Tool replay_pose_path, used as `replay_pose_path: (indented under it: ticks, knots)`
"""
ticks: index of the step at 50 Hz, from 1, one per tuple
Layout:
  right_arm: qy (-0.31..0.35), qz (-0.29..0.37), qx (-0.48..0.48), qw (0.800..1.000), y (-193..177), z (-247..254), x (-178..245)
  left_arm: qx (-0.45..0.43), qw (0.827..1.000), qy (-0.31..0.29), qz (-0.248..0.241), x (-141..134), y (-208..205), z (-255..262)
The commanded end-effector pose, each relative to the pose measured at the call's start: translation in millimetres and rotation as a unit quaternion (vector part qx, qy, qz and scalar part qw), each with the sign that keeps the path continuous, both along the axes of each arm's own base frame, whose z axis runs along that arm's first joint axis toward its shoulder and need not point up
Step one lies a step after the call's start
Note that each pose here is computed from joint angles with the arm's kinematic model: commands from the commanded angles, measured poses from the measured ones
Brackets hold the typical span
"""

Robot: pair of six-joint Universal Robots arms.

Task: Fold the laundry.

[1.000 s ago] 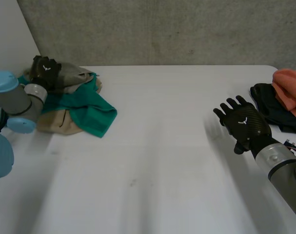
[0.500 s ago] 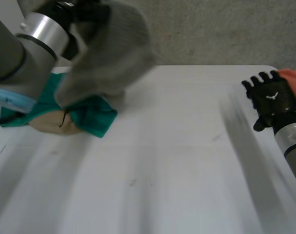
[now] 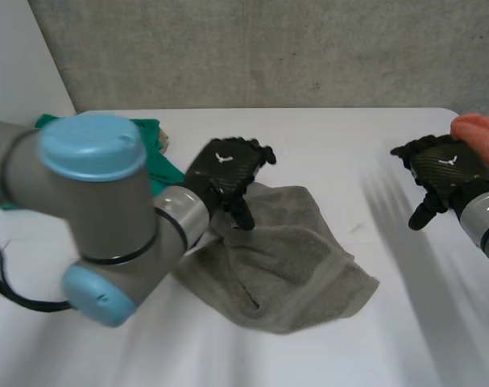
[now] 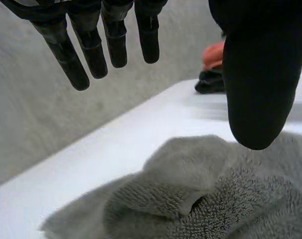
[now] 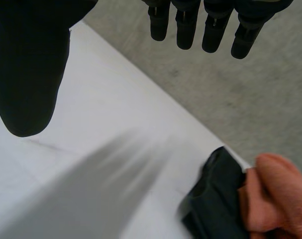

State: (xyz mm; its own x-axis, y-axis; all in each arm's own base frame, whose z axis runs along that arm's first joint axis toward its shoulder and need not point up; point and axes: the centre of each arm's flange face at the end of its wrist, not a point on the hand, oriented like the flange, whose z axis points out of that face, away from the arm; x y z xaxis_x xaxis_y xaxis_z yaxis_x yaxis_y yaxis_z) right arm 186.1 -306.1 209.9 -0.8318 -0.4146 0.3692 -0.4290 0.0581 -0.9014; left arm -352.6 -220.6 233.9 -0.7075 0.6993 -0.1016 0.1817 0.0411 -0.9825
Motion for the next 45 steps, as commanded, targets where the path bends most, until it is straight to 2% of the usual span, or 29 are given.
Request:
replay_pose_path:
  ticks: [1,5,9,14,17,22,28,34,39,45]
  knots:
    - [0.000,0.012,0.095,0.995,-11,-6,4,-0.031,0.999,0.026,0.019,26,26,27]
    - [-0.008,0.044,0.136,0.990,-25,-13,12,-0.017,1.000,0.015,0.005,26,45,18]
    - [-0.018,0.117,0.145,0.982,-30,-23,38,-0.010,1.000,0.004,-0.025,11,68,-1]
    - [-0.023,0.177,0.128,0.976,-32,-38,70,-0.015,0.999,-0.046,-0.023,-12,79,-51]
    - [-0.022,0.203,0.106,0.973,-31,-48,88,-0.026,0.996,-0.079,-0.022,-15,85,-69]
    - [-0.025,0.223,0.065,0.972,-35,-64,107,-0.055,0.987,-0.139,-0.054,-24,98,-103]
    - [-0.024,0.230,0.054,0.971,-37,-76,116,-0.077,0.979,-0.171,-0.075,-30,104,-114]
    - [-0.023,0.230,0.054,0.971,-39,-81,118,-0.080,0.978,-0.179,-0.074,-41,93,-125]
    - [-0.023,0.229,0.054,0.972,-40,-78,117,-0.086,0.978,-0.176,-0.068,-40,92,-122]
    - [-0.019,0.201,0.034,0.979,-46,-62,110,-0.155,0.983,-0.089,-0.035,-33,87,-41]
